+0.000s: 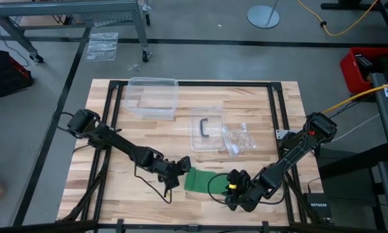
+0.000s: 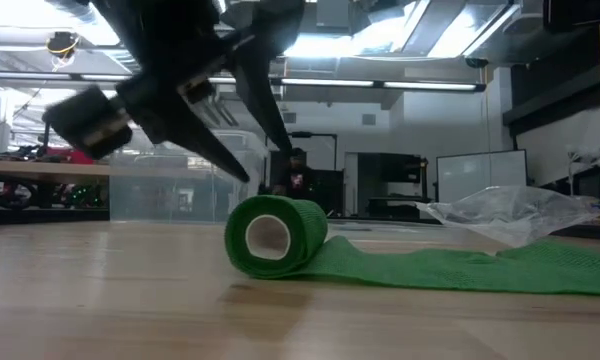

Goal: Roll bandage
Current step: Roll the green bandage

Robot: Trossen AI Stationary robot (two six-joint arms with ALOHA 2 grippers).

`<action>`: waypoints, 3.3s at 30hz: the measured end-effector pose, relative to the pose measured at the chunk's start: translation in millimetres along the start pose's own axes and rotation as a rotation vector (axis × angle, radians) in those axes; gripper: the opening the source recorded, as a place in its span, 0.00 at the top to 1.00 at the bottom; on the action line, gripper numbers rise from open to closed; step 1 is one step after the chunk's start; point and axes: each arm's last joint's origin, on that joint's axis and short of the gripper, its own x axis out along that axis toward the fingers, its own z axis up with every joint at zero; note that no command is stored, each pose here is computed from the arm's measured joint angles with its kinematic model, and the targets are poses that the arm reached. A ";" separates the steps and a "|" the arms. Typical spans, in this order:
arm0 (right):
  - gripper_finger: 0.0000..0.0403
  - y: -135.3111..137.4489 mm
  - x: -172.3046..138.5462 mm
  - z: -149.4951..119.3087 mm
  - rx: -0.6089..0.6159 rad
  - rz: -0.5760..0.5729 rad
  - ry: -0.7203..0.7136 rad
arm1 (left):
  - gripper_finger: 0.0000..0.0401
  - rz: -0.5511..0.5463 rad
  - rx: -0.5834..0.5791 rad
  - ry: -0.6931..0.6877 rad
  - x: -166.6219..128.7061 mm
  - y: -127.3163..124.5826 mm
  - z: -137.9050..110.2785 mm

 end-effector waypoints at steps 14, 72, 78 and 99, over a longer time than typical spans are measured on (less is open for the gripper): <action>0.59 2.9 0.0 0.9 0.012 0.027 -0.016 | 0.64 0.014 0.207 -0.009 23.3 -6.8 1.9; 0.59 1.1 0.4 -0.5 0.000 0.012 0.016 | 0.99 -0.133 0.165 0.393 -12.1 -77.9 22.6; 0.59 -3.1 12.3 3.9 0.047 -0.032 -0.031 | 0.99 -0.055 -0.082 0.317 -18.5 -67.1 28.7; 0.59 -17.8 45.3 -13.6 0.197 -0.169 0.175 | 0.99 -0.065 -0.498 0.205 -18.1 -63.5 36.6</action>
